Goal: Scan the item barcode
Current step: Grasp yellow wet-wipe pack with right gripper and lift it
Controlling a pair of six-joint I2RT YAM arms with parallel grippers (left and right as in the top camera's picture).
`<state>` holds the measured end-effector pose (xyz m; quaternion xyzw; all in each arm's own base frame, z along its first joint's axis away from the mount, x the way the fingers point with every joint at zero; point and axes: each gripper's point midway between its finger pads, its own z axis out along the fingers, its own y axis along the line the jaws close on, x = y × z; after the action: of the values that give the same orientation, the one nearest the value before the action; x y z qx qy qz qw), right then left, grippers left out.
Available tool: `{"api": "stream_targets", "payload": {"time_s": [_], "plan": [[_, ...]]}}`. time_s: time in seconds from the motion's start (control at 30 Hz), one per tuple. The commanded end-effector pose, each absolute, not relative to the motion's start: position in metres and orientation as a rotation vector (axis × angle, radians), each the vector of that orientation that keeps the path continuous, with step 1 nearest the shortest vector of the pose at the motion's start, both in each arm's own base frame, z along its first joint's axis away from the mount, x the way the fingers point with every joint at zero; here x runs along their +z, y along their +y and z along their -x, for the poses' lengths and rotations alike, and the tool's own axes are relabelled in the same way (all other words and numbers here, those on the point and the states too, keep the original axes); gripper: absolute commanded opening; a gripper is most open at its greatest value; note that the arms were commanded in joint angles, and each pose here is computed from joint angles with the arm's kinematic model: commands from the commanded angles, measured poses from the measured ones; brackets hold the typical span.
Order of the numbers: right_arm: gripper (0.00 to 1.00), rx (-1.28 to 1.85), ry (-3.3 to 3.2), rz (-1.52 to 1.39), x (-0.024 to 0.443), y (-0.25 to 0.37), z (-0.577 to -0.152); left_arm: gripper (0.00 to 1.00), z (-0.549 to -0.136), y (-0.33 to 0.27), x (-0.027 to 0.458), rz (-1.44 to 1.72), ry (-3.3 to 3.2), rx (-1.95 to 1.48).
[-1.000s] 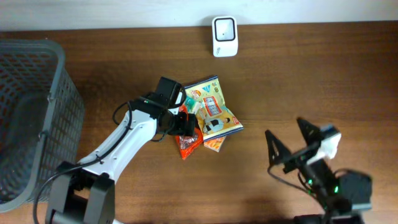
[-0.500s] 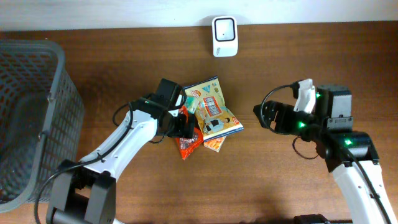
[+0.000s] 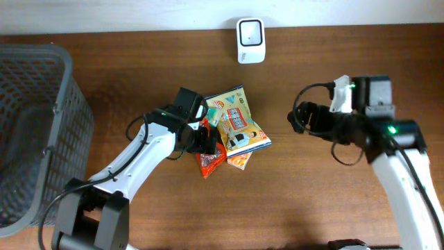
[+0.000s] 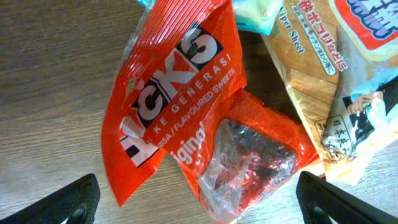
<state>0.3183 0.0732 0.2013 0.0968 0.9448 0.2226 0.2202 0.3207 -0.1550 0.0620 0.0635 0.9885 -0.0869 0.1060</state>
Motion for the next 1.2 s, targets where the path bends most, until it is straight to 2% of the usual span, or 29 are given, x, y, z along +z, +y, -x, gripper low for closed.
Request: {"api": "stream_targets", "payload": {"time_s": [0.0, 0.1, 0.2, 0.27, 0.4, 0.5, 0.67, 0.73, 0.8, 0.87, 0.93, 0.97, 1.0, 1.03, 1.07, 1.17], "plan": [[0.98, 0.606, 2.749, -0.311, 0.144, 0.073, -0.345, 0.99, -0.320, -0.154, 0.061, -0.172, 2.917, -0.252], [0.99, 1.013, 2.707, -0.049, 0.118, 0.121, -0.367, 0.99, -0.320, -0.154, 0.061, -0.173, 2.917, -0.251], [0.99, 0.996, 2.666, -0.027, 0.104, 0.121, -0.388, 0.99, -0.321, -0.154, 0.061, -0.173, 2.915, -0.252], [0.99, 0.948, 2.710, -0.032, 0.088, 0.121, -0.387, 0.99, -0.321, -0.155, 0.061, -0.172, 2.912, -0.253], [0.99, 0.967, 2.718, 0.081, 0.065, 0.161, -0.392, 0.99, -0.321, -0.154, 0.061, -0.172, 2.914, -0.253], [0.99, 0.857, 2.782, 0.024, 0.045, 0.162, -0.392, 0.99, -0.320, -0.154, 0.061, -0.172, 2.916, -0.251], [0.97, 0.857, 2.807, 0.103, 0.033, 0.191, -0.382, 0.99, -0.317, -0.153, 0.060, -0.172, 2.931, -0.246], [0.92, 0.794, 2.820, 0.121, 0.027, 0.198, -0.381, 0.99, -0.317, -0.153, 0.060, -0.172, 2.932, -0.245], [0.78, 0.809, 2.815, 0.131, 0.024, 0.209, -0.380, 0.99, -0.315, -0.152, 0.060, -0.172, 2.938, -0.242], [0.73, 0.811, 2.811, 0.175, 0.023, 0.213, -0.378, 0.99, -0.316, -0.152, 0.060, -0.172, 2.938, -0.242], [0.44, 0.833, 2.809, 0.184, 0.024, 0.216, -0.376, 0.99, -0.316, -0.152, 0.060, -0.172, 2.937, -0.242], [0.35, 0.835, 2.808, 0.185, 0.024, 0.216, -0.376, 0.99, -0.316, -0.152, 0.060, -0.172, 2.937, -0.242], [0.19, 0.839, 2.808, 0.185, 0.024, 0.217, -0.376, 0.99, -0.316, -0.152, 0.060, -0.172, 2.934, -0.243], [0.07, 0.893, 2.804, 0.197, 0.027, 0.222, -0.373, 0.99, -0.317, -0.152, 0.060, -0.172, 2.933, -0.243], [0.04, 0.932, 2.799, 0.205, 0.031, 0.225, -0.371, 0.99, -0.317, -0.152, 0.060, -0.172, 2.933, -0.243], [0.04, 0.931, 2.753, 0.233, 0.067, 0.225, -0.374, 0.99, -0.318, -0.152, 0.060, -0.171, 2.929, -0.243]]}}
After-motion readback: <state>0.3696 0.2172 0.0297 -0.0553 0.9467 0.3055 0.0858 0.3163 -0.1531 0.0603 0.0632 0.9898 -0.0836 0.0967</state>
